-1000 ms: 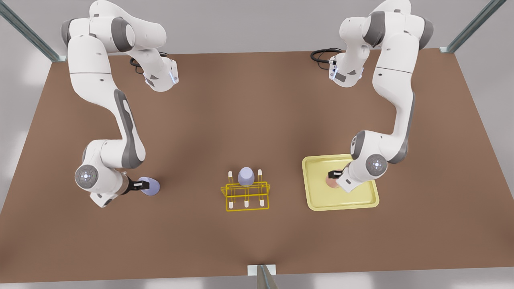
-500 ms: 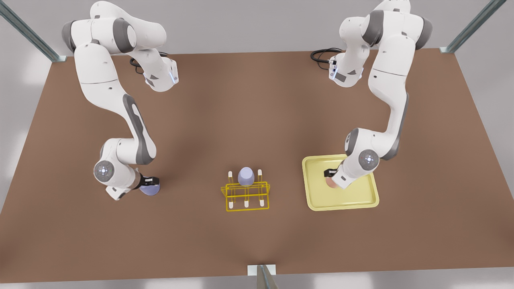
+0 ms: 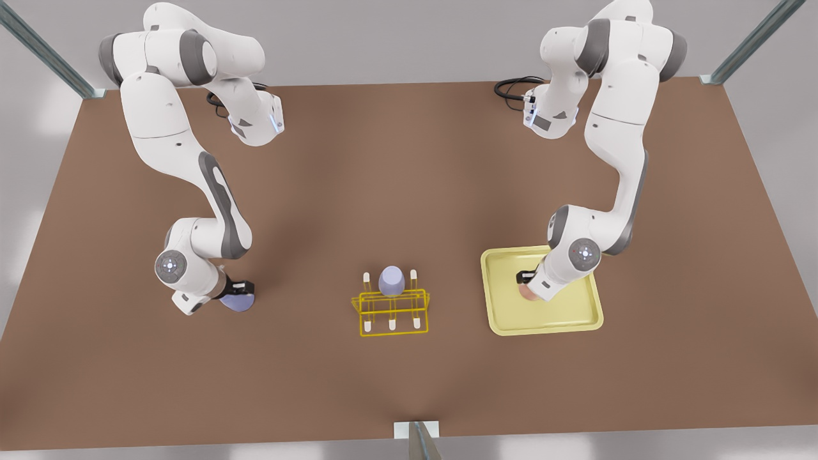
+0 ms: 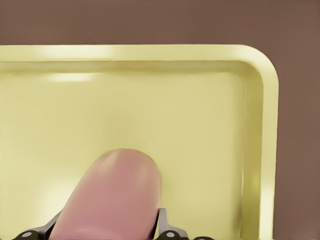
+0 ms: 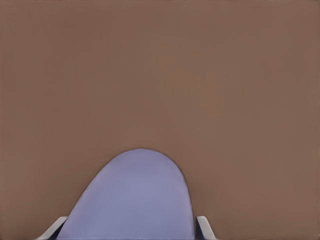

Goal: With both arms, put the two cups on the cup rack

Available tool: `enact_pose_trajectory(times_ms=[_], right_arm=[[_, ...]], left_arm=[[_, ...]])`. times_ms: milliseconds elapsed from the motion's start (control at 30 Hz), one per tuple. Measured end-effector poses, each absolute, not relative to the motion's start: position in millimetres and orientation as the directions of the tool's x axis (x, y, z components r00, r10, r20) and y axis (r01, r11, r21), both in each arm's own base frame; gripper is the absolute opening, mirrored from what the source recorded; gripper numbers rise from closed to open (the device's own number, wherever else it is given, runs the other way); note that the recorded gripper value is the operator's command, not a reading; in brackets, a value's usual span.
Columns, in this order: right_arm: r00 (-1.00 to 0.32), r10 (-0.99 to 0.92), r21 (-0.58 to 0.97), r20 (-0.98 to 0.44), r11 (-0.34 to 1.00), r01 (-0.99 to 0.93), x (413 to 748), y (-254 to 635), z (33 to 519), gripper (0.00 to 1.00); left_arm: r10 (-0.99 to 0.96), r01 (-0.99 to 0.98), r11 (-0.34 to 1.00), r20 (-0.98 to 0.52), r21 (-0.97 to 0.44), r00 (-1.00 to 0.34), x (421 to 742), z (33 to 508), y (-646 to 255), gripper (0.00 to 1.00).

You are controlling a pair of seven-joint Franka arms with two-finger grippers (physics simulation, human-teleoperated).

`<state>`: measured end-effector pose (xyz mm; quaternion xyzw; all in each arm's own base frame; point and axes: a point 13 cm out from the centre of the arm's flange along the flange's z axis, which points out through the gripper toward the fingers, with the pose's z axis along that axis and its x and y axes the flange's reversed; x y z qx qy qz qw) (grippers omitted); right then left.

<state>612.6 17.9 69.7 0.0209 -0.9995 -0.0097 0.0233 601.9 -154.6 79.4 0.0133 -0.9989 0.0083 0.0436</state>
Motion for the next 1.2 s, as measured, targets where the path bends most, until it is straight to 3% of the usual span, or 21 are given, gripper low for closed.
enact_pose_trajectory(times_ms=[367, 533, 667, 833, 1200], right_arm=[[-0.999, -0.046, 0.02, 0.027, 0.999, -0.045, 620.6, 19.2, 74.9, 0.82], [-0.999, -0.049, 0.022, 0.012, 0.999, -0.048, 627.8, 19.4, 82.1, 0.82], [-0.998, -0.066, 0.028, -0.024, 0.997, -0.067, 639.7, 30.4, 102.5, 0.82], [-0.988, -0.111, 0.076, -0.105, 0.99, -0.12, 660.2, 79.9, 150.5, 0.82], [-0.974, -0.073, 0.334, -0.212, 0.932, -0.142, 693.2, 229.2, 224.2, 0.82]], left_arm=[[-0.041, -0.042, 0.999, 0.057, -0.028, -0.998, 621.4, 97.3, -160.7, 0.82], [-0.116, -0.117, 0.984, 0.011, -0.134, -0.993, 667.9, 156.6, -182.8, 0.82], [-0.161, -0.14, 0.956, -0.064, -0.257, -0.985, 725.7, 222.6, -228.7, 0.82], [-0.207, -0.167, 0.912, -0.068, -0.375, -0.976, 761.6, 249.1, -289.2, 0.83], [-0.211, -0.186, 0.841, 0.009, -0.507, -0.978, 726.2, 254.6, -433.4, 0.83]])
